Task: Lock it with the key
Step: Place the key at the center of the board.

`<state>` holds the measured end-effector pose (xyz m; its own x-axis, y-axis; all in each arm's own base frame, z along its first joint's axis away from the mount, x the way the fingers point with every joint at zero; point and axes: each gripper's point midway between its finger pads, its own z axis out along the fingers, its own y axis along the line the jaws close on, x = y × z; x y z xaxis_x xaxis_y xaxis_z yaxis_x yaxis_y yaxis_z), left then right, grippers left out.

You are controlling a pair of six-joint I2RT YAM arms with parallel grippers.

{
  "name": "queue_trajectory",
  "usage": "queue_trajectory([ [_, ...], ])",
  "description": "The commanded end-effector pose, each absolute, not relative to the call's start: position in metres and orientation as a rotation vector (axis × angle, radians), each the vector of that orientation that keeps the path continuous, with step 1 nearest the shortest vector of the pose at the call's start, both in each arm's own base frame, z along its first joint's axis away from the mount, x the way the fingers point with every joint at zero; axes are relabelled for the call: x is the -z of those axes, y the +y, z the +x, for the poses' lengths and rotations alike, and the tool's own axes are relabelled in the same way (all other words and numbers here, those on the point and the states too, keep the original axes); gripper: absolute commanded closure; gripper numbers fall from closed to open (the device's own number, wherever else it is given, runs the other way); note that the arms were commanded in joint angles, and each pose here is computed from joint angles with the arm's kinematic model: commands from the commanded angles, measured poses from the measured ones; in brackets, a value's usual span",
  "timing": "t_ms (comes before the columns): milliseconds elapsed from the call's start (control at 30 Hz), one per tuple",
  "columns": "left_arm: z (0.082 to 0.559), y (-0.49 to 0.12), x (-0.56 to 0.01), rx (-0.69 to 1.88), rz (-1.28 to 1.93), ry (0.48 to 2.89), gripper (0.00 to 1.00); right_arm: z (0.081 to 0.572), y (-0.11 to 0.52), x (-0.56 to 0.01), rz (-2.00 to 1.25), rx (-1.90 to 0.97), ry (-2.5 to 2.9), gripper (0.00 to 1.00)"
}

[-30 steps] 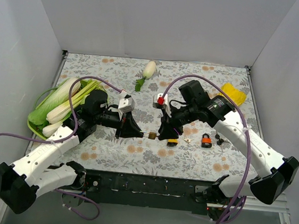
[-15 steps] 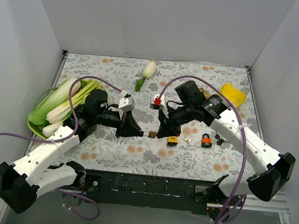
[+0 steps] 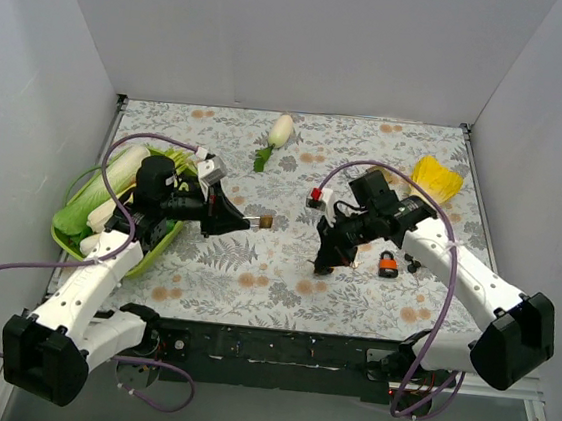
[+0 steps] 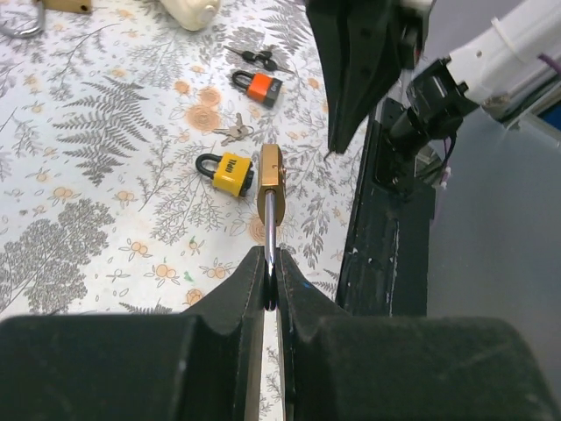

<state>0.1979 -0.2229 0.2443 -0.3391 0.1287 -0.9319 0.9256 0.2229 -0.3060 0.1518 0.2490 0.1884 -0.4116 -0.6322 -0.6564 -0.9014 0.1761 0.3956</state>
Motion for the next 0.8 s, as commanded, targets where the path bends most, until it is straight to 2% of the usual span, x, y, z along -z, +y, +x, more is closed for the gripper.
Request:
queue_trajectory([
  [0,0.208,-0.220,-0.258,1.300,0.854,1.696,1.00,0.187,0.266,-0.161,-1.109,-1.028,2.245,0.99],
  [100,0.208,-0.219,-0.264,1.309,0.784,1.707,1.00,0.210,0.261,-0.126,-0.792,-0.894,2.476,0.99],
  [167,0.208,-0.218,-0.265,1.296,0.759,1.706,1.00,0.219,0.271,-0.122,-0.668,-0.915,2.475,0.99],
  [300,0.207,-0.216,-0.262,1.290,0.724,1.719,1.00,0.227,0.287,-0.110,-0.556,-0.854,2.483,0.99],
  [567,0.216,-0.216,-0.268,1.277,0.671,1.697,1.00,0.239,0.267,-0.061,-0.333,-0.573,2.663,0.99],
  [767,0.217,-0.216,-0.268,1.273,0.678,1.692,1.00,0.237,0.278,-0.049,-0.304,-0.544,2.692,0.99],
])
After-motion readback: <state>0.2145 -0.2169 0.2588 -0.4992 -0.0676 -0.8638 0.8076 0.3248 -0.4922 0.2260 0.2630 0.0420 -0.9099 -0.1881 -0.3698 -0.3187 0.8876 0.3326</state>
